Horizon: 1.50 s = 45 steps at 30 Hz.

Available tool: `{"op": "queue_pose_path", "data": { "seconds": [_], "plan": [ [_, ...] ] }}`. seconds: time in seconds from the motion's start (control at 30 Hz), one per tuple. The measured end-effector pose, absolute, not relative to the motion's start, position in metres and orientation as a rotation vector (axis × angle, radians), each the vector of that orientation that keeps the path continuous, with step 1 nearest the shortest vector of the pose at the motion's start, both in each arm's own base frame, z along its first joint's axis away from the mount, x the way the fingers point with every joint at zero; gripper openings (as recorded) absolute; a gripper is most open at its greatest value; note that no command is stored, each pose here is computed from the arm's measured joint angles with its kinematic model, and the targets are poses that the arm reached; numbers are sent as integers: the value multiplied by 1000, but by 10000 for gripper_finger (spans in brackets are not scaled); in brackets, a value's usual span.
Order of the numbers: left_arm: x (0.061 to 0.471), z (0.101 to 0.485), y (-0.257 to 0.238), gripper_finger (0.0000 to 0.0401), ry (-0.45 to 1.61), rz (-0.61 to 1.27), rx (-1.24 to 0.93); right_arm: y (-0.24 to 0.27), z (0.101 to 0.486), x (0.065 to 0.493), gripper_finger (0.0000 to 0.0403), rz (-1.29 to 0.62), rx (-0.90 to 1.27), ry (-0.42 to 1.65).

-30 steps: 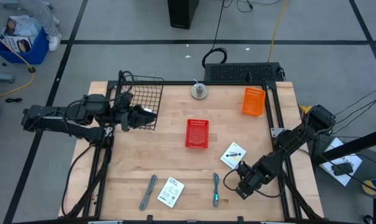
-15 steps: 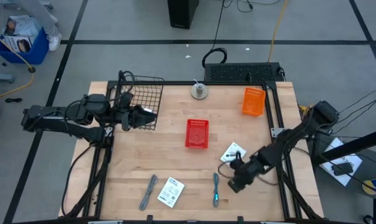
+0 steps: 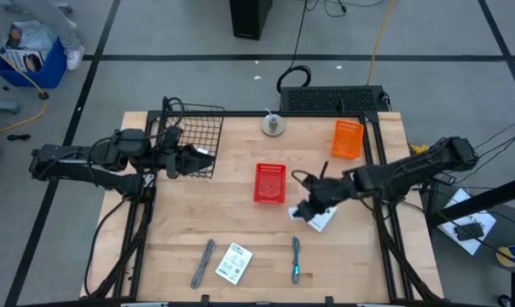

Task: Pick and place items into bin
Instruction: Put the white charger adapter into the red bin

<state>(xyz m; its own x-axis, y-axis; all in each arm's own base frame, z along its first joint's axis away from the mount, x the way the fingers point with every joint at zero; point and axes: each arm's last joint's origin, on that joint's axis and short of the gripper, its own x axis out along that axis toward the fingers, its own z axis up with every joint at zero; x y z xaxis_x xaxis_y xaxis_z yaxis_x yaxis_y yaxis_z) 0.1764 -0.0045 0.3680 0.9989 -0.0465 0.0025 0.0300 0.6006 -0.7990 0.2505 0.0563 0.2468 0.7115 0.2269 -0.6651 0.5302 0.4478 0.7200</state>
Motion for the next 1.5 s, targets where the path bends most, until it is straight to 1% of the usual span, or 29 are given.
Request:
{"op": "queue_pose_path", "data": {
  "seconds": [0.23, 0.37, 0.53, 0.63, 0.83, 0.93, 1.0, 1.07, 1.17, 1.23, 1.4, 1.5],
  "plan": [
    [176, 370, -4, 239, 5, -52, -922, 21, 264, 272, 113, -216, 1061, 576],
    [173, 377, -4, 239, -75, -66, -906, 3, 275, 289, 113, -215, 989, 467],
    [164, 385, -2, 239, -164, -35, -893, -13, 298, 315, 113, -195, 877, 407],
    [156, 393, -1, 239, -239, -55, -866, -22, 307, 334, 113, -172, 816, 394],
    [139, 416, -1, 239, -462, -136, -789, -43, 318, 371, 113, -106, 736, 382],
    [130, 421, 0, 239, -510, -140, -764, -52, 316, 382, 113, -93, 713, 409],
    [126, 422, 0, 239, -521, -131, -751, -56, 311, 380, 113, -109, 711, 479],
    [124, 422, 0, 239, -527, -131, -748, -57, 306, 371, 113, -149, 704, 581],
    [123, 422, 0, 239, -522, -130, -747, -56, 299, 348, 113, -271, 667, 775],
    [123, 421, 0, 239, -511, -132, -745, -56, 300, 336, 113, -316, 625, 850],
    [126, 415, 0, 239, -455, -88, -752, -56, 300, 328, 113, -335, 613, 907],
    [128, 412, 1, 239, -425, -51, -758, -54, 293, 334, 113, -291, 635, 917]
  ]
}}
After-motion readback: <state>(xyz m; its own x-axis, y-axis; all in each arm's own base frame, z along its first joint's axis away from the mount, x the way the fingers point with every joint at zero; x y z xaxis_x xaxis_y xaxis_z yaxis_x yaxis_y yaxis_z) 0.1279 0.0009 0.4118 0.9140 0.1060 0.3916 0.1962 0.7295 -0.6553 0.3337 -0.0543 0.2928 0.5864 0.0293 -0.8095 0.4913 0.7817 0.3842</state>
